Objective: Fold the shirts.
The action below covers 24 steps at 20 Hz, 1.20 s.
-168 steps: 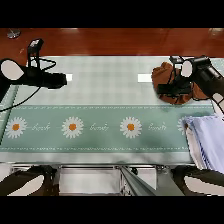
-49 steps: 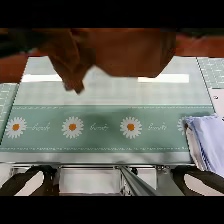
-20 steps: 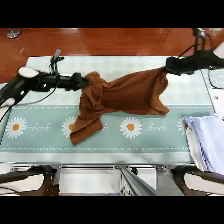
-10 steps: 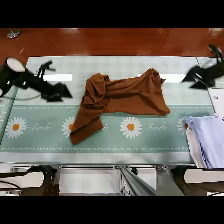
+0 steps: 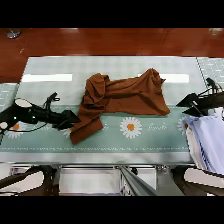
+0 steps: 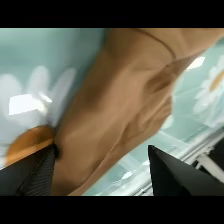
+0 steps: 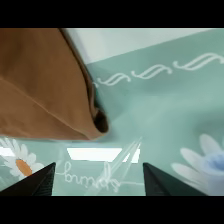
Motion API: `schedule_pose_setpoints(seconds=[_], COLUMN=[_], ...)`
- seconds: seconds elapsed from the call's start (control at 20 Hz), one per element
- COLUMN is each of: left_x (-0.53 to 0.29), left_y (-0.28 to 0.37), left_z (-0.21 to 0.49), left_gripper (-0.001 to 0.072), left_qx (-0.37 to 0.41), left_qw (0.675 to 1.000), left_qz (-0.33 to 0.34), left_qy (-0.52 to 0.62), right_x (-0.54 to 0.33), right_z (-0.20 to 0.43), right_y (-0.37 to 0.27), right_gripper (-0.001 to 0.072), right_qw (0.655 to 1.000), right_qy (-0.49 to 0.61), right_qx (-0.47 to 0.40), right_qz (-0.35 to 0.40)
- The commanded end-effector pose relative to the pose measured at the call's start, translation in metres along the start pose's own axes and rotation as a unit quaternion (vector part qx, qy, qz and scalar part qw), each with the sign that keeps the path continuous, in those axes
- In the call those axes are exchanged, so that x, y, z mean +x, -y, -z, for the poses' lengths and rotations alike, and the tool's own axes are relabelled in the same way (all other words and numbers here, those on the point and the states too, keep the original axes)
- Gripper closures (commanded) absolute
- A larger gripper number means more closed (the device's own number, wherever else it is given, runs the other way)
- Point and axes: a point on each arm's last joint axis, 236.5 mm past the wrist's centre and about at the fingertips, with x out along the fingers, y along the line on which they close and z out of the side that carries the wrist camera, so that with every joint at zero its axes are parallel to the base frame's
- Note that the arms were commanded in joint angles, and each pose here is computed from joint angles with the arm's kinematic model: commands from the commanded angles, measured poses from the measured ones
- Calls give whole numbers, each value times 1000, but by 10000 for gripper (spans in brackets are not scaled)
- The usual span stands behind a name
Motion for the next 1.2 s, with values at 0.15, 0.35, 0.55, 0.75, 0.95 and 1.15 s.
schedule_pose_setpoints(seconds=[0.15,0.35,0.55,0.75,0.95,1.15], left_x=[41,34,27,15,-46,-205], left_y=[24,38,58,79,151,283], left_z=[20,4,-15,-36,-84,-121], left_gripper=[694,682,682,682,682,682], left_qx=[37,55,60,75,135,275], left_qw=[999,998,997,994,974,890], left_qz=[20,29,52,70,131,191], left_qy=[-24,-8,17,45,123,309], right_x=[42,64,87,107,47,-118], right_z=[5,7,-1,-4,-41,-92], right_y=[-16,-27,-43,-69,-139,-270], right_gripper=[95,95,95,480,683,683], right_qw=[1000,999,1000,999,995,947], right_qy=[-18,-28,-23,-47,-22,185], right_qx=[-5,-15,-5,-6,-93,-255], right_qz=[4,12,10,9,-26,-65])
